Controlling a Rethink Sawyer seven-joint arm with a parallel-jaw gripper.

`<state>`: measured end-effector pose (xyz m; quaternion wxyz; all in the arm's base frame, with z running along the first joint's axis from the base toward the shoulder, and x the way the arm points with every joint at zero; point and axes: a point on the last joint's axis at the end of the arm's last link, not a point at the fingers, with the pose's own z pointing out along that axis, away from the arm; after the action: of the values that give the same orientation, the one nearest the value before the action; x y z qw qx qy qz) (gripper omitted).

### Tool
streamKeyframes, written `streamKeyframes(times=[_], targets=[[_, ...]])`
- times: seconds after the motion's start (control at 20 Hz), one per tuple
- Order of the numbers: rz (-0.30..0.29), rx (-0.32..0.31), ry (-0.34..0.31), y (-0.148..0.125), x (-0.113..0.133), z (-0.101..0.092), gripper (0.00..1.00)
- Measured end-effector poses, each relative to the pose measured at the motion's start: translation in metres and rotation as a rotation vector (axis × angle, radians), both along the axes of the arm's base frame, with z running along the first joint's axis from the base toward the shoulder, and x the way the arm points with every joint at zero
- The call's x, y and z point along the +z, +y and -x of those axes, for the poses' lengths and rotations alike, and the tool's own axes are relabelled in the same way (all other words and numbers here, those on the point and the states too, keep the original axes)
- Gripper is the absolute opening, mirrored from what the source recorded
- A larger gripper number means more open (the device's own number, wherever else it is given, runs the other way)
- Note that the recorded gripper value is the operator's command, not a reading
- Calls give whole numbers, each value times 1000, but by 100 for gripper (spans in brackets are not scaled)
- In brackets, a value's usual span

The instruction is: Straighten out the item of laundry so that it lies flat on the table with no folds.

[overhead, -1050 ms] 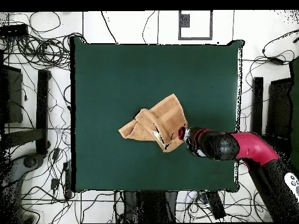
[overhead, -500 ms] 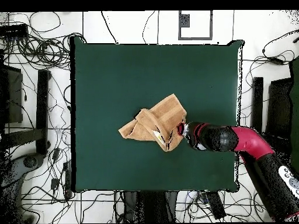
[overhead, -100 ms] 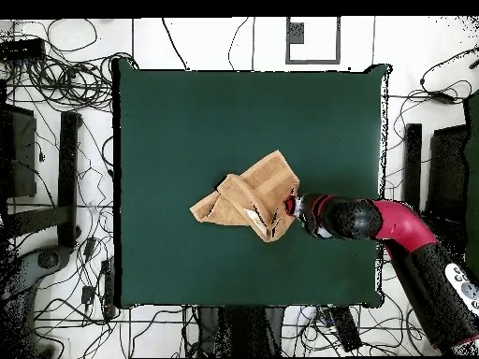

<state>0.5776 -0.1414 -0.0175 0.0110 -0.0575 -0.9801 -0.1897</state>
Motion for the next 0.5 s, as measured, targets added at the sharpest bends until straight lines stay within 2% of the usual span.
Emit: streamKeyframes(times=[0.5], targets=[[8,0,16,-6,0,-3,0]])
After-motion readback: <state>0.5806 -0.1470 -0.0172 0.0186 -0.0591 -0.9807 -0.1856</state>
